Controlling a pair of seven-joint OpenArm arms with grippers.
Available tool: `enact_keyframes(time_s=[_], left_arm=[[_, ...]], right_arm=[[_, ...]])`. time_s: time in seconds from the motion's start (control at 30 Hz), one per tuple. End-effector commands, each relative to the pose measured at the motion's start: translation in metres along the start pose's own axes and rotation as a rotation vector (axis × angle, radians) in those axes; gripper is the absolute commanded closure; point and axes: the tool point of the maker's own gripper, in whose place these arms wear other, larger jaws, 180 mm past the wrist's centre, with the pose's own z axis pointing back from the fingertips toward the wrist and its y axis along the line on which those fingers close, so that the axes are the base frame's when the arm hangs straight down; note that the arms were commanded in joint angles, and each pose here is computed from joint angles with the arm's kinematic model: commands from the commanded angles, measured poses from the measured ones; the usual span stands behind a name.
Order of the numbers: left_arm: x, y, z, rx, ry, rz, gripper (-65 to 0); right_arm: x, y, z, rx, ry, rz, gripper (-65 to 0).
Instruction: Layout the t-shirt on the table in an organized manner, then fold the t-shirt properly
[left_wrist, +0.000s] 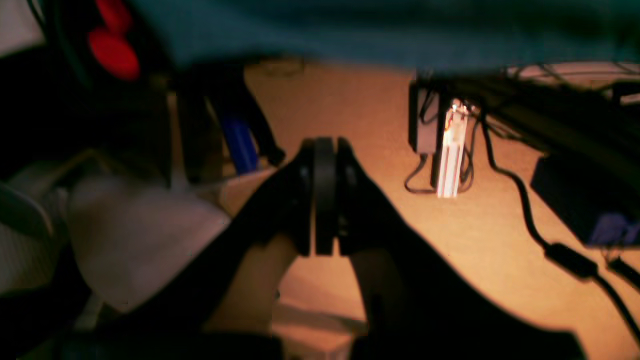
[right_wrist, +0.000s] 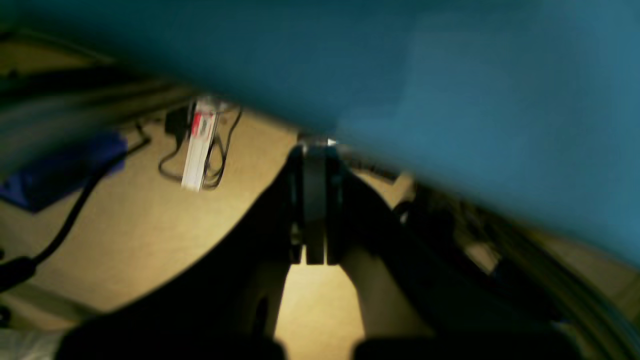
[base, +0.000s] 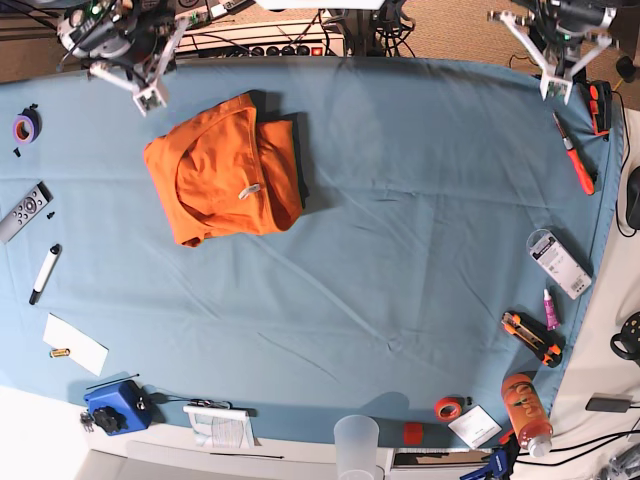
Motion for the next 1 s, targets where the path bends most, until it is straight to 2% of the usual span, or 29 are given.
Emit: enact_keyframes(time_s=[0.0,0.13,0.27,0.5,0.77,0.83,0.97], left_arm=[[-0.007,-0.001,0.002,-0.011,0.013,-0.004,0.0],[-0.039,-0.014,-0.004,-0.088,0.094,0.034,0.0],[-0.076,-0.016,-0.016,-0.113,0.184,0.072,0.0],[-0.140,-0.019,-0.051,-0.147,0.349,0.176,0.0],[-0.177,-0.040,-0.108,-0.267,0.465,0.256,0.0],[-0.183,-0.044,-0.123,-0.277,0.483,0.298,0.0],[-0.190,-0.050,-0.151,-0.277,0.479,0.361,0.0]], right_arm=[[-0.003,0.003,0.005,0.005,-0.007,0.016,0.0],[-0.033,0.018,0.007,0.050,0.067,0.024,0.0],[-0.070,0.023,0.000,0.083,0.179,-0.012,0.0],[-0.146,0.019,-0.049,0.161,0.392,-0.150,0.0],[-0.197,0.028,-0.104,0.301,0.566,-0.304,0.0],[-0.210,0.030,-0.114,0.324,0.621,-0.299,0.0],[-0.229,0.030,-0.133,0.329,0.721,-0.174,0.0]])
